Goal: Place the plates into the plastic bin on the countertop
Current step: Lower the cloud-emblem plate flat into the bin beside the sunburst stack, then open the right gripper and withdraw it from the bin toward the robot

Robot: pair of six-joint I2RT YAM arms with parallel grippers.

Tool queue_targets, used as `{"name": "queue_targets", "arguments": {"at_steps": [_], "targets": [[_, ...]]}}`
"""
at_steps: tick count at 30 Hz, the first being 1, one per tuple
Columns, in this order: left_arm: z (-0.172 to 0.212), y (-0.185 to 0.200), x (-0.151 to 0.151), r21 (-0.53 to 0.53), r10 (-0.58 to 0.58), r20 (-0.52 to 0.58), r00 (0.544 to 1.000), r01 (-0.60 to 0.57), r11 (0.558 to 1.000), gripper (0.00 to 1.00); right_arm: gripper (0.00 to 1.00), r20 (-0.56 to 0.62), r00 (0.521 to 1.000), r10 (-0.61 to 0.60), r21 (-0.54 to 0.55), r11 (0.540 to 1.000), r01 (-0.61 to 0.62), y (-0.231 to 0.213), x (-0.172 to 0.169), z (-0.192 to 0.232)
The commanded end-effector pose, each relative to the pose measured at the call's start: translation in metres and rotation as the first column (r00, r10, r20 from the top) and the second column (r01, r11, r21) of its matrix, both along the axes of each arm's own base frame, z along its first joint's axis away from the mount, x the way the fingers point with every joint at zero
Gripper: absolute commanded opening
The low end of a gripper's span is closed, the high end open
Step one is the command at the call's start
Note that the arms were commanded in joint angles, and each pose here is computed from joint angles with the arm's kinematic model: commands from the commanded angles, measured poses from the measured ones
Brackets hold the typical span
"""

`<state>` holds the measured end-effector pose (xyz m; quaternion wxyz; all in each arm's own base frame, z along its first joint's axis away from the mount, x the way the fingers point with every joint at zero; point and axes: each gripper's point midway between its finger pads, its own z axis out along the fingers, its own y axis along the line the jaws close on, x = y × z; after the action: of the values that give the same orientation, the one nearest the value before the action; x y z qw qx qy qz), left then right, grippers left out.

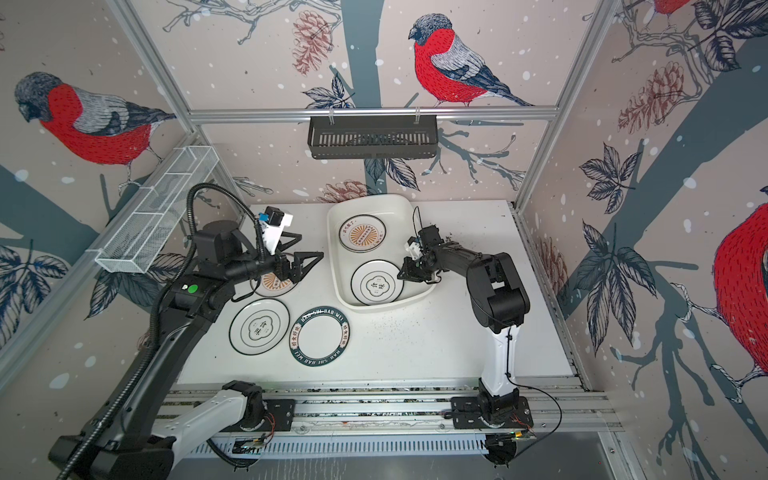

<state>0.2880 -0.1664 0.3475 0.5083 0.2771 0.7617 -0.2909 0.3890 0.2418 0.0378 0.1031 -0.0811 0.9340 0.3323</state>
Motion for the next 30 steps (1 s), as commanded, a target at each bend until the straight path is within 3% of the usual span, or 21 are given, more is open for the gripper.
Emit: {"name": "queue_targets", "arguments": {"at_steps": [1, 7, 17, 26, 30], "targets": [[0.008, 0.007, 0.010, 0.008, 0.059, 0.054, 0.997, -0.059, 0.998, 0.98, 0.25, 0.013, 1.000, -0.005, -0.042, 0.999, 0.005, -0.006, 0.002, 0.000], [-0.001, 0.028, 0.030, 0.073, 0.201, 0.072, 0.977, -0.206, 0.976, 0.98, 0.30, 0.058, 0.998, -0.024, -0.038, 0.999, 0.027, -0.006, 0.010, 0.018], [-0.040, 0.049, 0.048, 0.192, 0.314, 0.045, 0.948, -0.316, 0.929, 0.98, 0.32, 0.124, 0.991, -0.050, -0.029, 0.998, 0.054, -0.005, 0.018, 0.054], [-0.084, 0.058, 0.042, 0.339, 0.305, -0.013, 0.952, -0.283, 0.897, 0.98, 0.31, 0.251, 0.964, -0.087, 0.053, 0.996, 0.076, -0.008, 0.003, 0.126], [-0.095, 0.052, 0.028, 0.348, 0.239, -0.029, 0.971, -0.214, 0.913, 0.98, 0.32, 0.283, 0.954, -0.103, 0.129, 0.989, 0.068, -0.005, -0.020, 0.158]]}}
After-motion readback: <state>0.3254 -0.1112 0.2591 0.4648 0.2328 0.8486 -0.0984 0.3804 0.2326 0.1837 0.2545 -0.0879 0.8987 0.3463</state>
